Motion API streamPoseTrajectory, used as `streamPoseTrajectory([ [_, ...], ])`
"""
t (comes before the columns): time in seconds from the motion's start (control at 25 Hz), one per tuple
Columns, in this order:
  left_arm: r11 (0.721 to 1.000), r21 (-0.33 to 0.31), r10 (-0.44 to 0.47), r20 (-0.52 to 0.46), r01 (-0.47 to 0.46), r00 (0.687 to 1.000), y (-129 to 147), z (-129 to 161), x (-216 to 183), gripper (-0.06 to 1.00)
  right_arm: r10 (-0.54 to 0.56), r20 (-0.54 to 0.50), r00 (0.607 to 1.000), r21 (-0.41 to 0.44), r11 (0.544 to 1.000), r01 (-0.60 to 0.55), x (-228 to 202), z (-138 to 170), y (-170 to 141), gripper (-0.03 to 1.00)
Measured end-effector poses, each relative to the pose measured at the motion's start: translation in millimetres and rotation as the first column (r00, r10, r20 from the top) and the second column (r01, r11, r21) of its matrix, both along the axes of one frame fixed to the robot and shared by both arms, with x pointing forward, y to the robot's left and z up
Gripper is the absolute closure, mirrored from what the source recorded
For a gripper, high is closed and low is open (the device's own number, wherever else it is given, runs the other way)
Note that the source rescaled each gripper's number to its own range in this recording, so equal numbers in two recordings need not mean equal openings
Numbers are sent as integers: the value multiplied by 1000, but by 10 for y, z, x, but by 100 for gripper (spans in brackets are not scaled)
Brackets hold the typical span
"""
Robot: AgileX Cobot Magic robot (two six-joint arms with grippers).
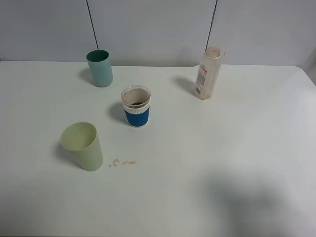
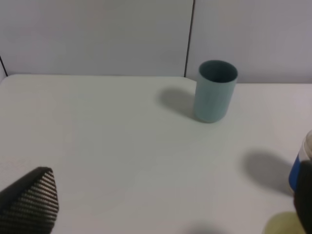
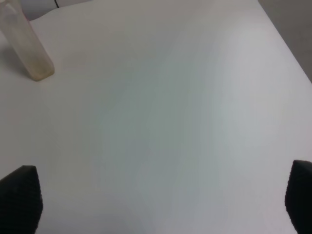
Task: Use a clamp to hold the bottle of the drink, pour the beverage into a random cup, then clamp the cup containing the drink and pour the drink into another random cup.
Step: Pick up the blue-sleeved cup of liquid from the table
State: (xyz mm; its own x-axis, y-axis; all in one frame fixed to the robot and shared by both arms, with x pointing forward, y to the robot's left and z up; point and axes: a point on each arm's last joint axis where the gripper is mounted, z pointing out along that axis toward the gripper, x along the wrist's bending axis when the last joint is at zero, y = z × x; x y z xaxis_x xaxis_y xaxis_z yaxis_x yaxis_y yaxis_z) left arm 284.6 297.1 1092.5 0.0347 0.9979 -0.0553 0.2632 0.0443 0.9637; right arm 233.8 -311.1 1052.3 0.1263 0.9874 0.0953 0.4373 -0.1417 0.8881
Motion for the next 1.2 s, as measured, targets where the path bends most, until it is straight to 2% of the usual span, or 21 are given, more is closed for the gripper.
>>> streamPoseTrajectory([
  [0.2, 1000, -20, -5, -10, 5, 1000, -9, 8, 93, 1, 0, 0, 1000, 0, 1000, 0, 0, 0, 0, -3],
  [0.48, 994, -105, -33, 3, 33, 999, -54, 48, 272, 1, 0, 0, 1000, 0, 1000, 0, 0, 0, 0, -3],
  [0.6, 993, -99, -66, -2, 65, 998, -82, 98, 316, 1, 0, 0, 1000, 0, 1000, 0, 0, 0, 0, -3],
  [0.72, 993, -56, -108, -2, 107, 994, -108, 181, 338, 1, 0, 0, 1000, 0, 1000, 0, 0, 0, 0, -3],
  [0.84, 989, -40, -143, -25, 142, 989, -136, 200, 340, 1, 0, 0, 1000, 0, 1000, 0, 0, 0, 0, -3],
  [1.04, 970, -113, -227, -91, 216, 970, -221, 161, 294, 1, 0, 0, 1000, 0, 1000, 0, 0, 0, 0, -3],
  [1.2, 943, -160, -310, -116, 291, 944, -301, 144, 264, 1, 0, 0, 1000, 0, 1000, 0, 0, 0, 0, -3],
])
